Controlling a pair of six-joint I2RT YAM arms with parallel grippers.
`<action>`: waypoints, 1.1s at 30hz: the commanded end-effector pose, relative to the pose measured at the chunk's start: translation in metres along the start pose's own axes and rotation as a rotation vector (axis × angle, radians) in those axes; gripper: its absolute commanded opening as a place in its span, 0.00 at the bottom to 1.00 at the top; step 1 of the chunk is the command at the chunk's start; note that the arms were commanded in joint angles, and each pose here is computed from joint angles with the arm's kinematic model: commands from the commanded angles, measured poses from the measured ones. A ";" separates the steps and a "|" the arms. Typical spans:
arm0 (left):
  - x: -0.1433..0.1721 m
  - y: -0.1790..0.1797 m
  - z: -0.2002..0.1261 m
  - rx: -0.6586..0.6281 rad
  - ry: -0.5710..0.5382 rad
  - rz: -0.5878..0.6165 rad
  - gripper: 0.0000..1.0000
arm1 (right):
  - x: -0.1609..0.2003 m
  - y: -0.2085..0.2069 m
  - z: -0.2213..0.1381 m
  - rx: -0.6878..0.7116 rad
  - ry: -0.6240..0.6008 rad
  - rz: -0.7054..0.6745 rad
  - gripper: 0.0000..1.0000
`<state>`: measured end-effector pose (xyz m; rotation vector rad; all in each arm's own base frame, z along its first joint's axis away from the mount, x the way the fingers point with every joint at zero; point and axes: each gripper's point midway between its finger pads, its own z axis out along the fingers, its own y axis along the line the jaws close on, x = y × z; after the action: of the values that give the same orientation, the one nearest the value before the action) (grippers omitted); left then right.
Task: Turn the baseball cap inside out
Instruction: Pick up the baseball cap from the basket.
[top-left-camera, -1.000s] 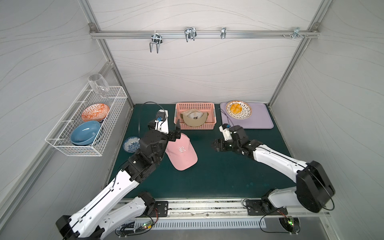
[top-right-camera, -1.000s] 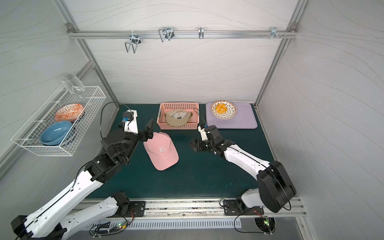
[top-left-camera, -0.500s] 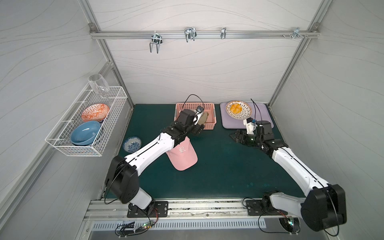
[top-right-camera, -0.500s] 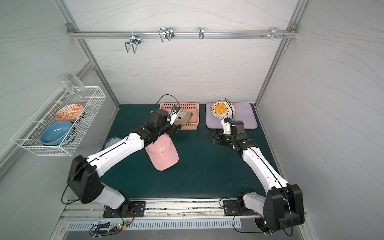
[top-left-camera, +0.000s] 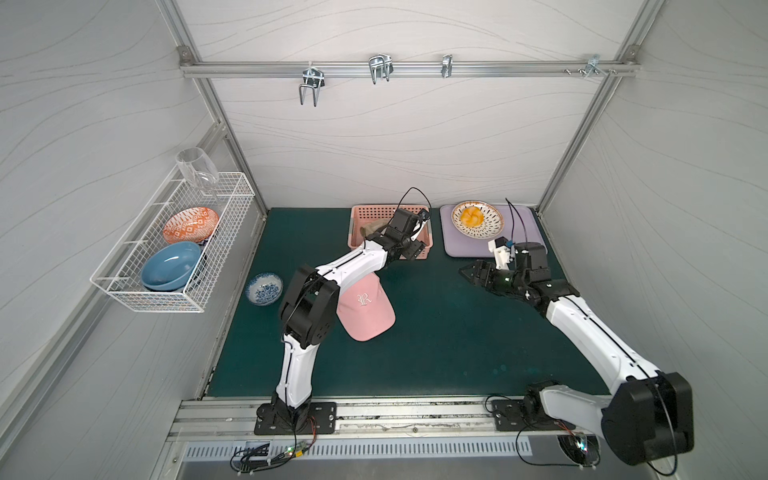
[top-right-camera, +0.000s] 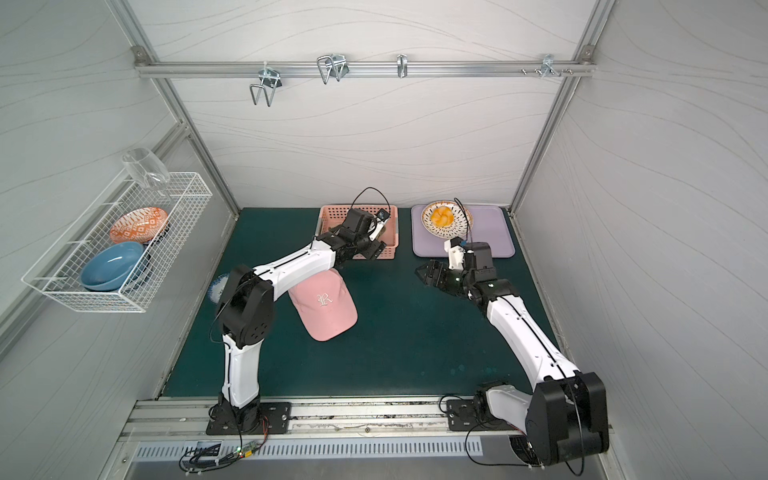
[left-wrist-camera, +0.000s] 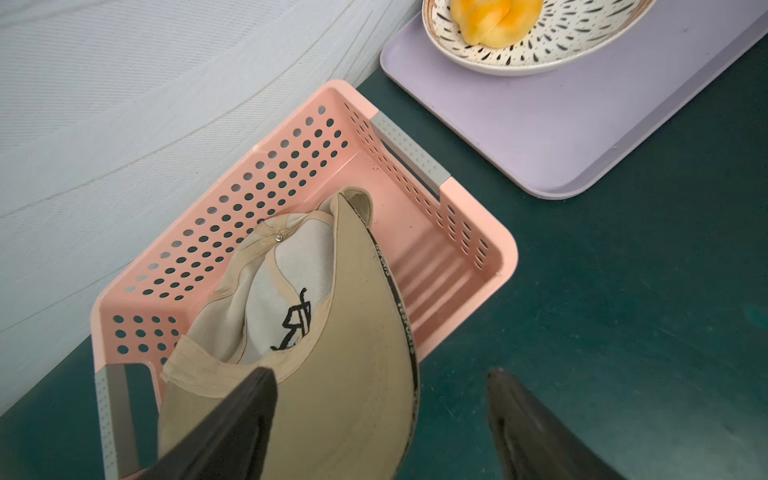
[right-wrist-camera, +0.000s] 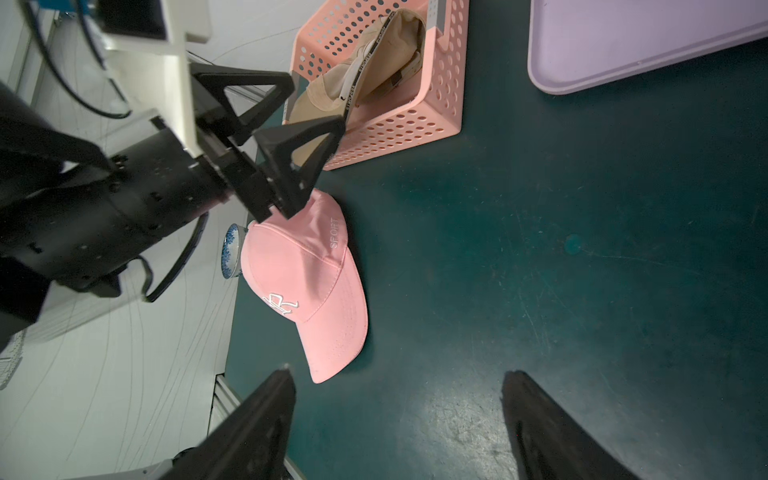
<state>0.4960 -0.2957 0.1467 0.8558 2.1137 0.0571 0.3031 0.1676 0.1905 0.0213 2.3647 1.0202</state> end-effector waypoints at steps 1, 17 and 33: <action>-0.019 0.012 0.010 -0.050 -0.029 -0.007 0.78 | 0.002 0.002 -0.001 -0.026 0.002 0.016 0.82; -0.009 0.022 0.045 -0.087 0.010 -0.040 0.34 | 0.006 0.001 0.002 -0.040 0.016 0.033 0.81; -0.068 0.087 -0.055 -0.319 -0.191 -0.079 0.00 | -0.001 0.003 -0.003 -0.021 -0.014 -0.016 0.81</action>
<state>0.5282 -0.2657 0.1711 0.7009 2.0616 0.2523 0.2986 0.1705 0.1853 0.0352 2.3773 1.0629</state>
